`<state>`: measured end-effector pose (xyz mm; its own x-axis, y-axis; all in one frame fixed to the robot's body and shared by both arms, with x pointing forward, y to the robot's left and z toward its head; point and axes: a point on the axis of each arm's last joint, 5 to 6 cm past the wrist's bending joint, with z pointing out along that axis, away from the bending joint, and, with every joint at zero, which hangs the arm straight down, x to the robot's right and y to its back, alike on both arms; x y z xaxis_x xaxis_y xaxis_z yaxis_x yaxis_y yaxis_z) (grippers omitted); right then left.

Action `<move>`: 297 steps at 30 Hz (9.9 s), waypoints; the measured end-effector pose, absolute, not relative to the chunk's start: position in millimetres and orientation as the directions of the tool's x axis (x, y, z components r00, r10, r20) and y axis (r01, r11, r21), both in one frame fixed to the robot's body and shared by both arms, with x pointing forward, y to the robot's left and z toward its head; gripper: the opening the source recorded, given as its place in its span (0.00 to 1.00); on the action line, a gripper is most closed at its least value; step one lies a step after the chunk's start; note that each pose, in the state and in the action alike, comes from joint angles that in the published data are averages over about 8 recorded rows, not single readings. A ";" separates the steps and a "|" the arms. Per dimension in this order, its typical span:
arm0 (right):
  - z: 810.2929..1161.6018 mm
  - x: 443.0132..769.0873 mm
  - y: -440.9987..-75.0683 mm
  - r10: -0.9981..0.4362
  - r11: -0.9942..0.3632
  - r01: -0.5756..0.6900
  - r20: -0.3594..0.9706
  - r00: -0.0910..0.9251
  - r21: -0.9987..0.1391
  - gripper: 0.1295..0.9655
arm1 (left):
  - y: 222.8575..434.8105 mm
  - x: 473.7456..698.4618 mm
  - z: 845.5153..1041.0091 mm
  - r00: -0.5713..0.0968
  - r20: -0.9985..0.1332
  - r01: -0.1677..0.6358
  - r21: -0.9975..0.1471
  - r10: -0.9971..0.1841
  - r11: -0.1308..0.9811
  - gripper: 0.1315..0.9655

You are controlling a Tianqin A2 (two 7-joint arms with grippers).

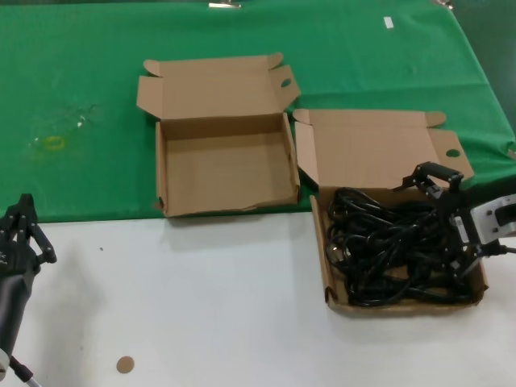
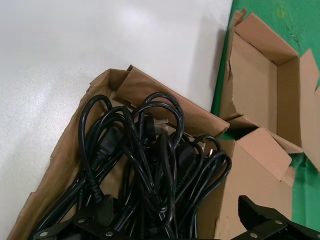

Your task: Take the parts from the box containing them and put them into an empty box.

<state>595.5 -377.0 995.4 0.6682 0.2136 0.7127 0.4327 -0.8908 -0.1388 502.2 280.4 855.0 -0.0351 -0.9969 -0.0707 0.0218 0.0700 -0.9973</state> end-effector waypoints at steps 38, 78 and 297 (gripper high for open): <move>985.0 612.2 -376.0 0.196 -0.904 0.396 0.669 0.717 -0.159 0.22 | 280.4 502.2 855.0 -0.035 -0.071 0.022 -0.997 -0.997 0.070 0.01; 1052.7 663.2 -272.6 0.133 -0.834 0.484 0.753 0.644 -0.267 0.13 | 280.4 502.2 855.0 -0.035 -0.071 0.022 -0.997 -0.997 0.070 0.01; 857.4 518.1 -274.4 -0.992 -0.098 0.032 0.100 0.076 -0.995 1.00 | 280.4 502.2 855.0 -0.035 -0.071 0.022 -0.997 -0.997 0.070 1.00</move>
